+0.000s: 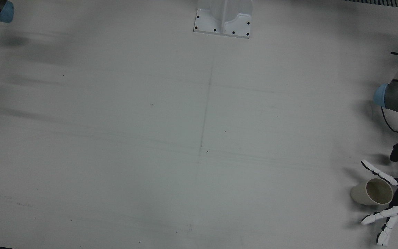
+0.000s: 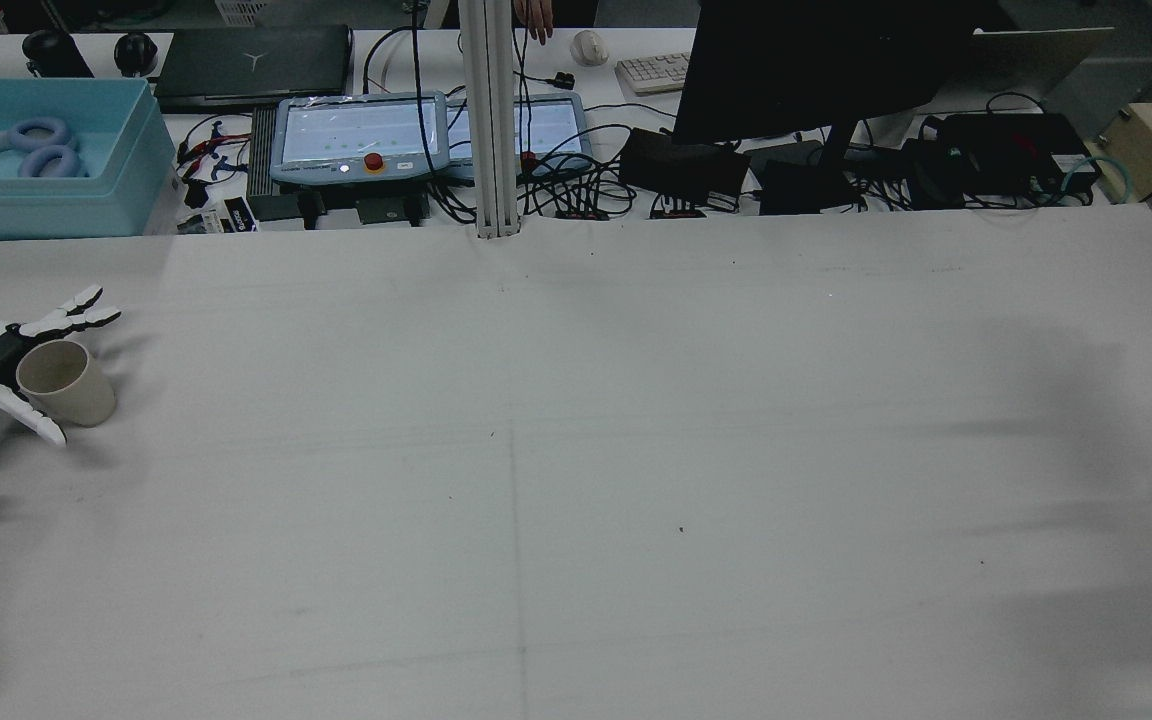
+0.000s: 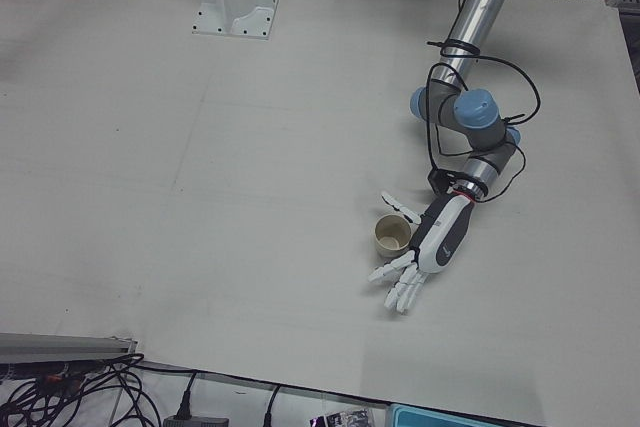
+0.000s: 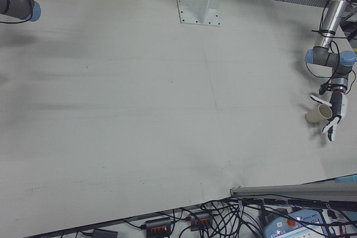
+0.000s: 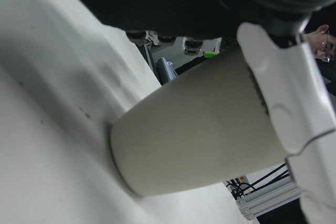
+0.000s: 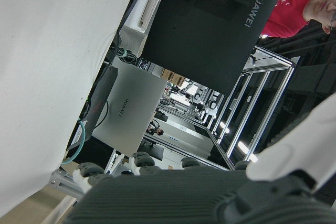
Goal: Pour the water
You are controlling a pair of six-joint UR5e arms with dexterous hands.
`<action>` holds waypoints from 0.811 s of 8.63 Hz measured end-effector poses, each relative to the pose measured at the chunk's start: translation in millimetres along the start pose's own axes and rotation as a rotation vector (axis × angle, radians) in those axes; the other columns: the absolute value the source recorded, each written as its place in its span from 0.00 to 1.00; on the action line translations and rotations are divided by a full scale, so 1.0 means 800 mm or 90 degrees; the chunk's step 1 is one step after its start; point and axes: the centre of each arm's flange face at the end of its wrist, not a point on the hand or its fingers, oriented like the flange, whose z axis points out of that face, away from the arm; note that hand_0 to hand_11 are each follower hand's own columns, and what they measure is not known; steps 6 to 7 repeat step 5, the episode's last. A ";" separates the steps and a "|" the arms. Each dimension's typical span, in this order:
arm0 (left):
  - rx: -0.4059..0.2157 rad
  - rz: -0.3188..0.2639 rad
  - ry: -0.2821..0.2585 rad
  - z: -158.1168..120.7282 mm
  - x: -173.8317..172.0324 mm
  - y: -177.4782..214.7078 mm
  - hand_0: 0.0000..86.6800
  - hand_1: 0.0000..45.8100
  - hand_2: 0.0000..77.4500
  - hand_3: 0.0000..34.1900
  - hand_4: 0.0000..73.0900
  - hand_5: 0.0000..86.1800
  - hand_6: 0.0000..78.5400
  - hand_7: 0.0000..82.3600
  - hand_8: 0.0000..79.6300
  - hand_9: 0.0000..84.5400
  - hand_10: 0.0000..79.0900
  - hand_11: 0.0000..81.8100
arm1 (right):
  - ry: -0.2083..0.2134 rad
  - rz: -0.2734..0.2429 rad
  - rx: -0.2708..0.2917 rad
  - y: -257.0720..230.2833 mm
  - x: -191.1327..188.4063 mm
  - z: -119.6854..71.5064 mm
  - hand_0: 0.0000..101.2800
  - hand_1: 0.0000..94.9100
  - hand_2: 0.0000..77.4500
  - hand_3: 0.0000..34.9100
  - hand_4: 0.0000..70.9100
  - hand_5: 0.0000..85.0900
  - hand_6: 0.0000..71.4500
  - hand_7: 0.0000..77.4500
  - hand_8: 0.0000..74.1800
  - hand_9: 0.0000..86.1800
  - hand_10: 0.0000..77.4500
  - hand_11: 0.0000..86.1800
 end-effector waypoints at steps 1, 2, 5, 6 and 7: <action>-0.001 -0.002 0.000 0.001 0.001 0.001 0.63 0.05 0.03 0.14 0.49 0.01 0.03 0.05 0.01 0.01 0.01 0.01 | -0.001 0.001 0.000 0.000 -0.001 0.000 0.29 0.00 0.01 0.87 0.00 0.01 0.01 0.01 0.07 0.00 0.00 0.01; 0.001 -0.009 0.001 0.001 0.003 0.000 0.62 0.05 0.02 0.14 0.25 0.00 0.01 0.05 0.00 0.01 0.01 0.01 | -0.001 0.001 -0.001 0.000 -0.005 0.001 0.31 0.00 0.01 0.87 0.00 0.01 0.01 0.01 0.07 0.00 0.00 0.01; 0.042 -0.068 0.017 -0.011 0.062 -0.040 0.58 0.02 0.02 0.16 0.03 0.00 0.00 0.01 0.00 0.01 0.00 0.01 | -0.002 0.004 -0.013 -0.005 -0.041 0.009 0.33 0.00 0.01 0.86 0.00 0.01 0.01 0.01 0.02 0.00 0.01 0.01; 0.042 -0.068 0.017 -0.011 0.062 -0.040 0.58 0.02 0.02 0.16 0.03 0.00 0.00 0.01 0.00 0.01 0.00 0.01 | -0.002 0.004 -0.013 -0.005 -0.041 0.009 0.33 0.00 0.01 0.86 0.00 0.01 0.01 0.01 0.02 0.00 0.01 0.01; 0.042 -0.068 0.017 -0.011 0.062 -0.040 0.58 0.02 0.02 0.16 0.03 0.00 0.00 0.01 0.00 0.01 0.00 0.01 | -0.002 0.004 -0.013 -0.005 -0.041 0.009 0.33 0.00 0.01 0.86 0.00 0.01 0.01 0.01 0.02 0.00 0.01 0.01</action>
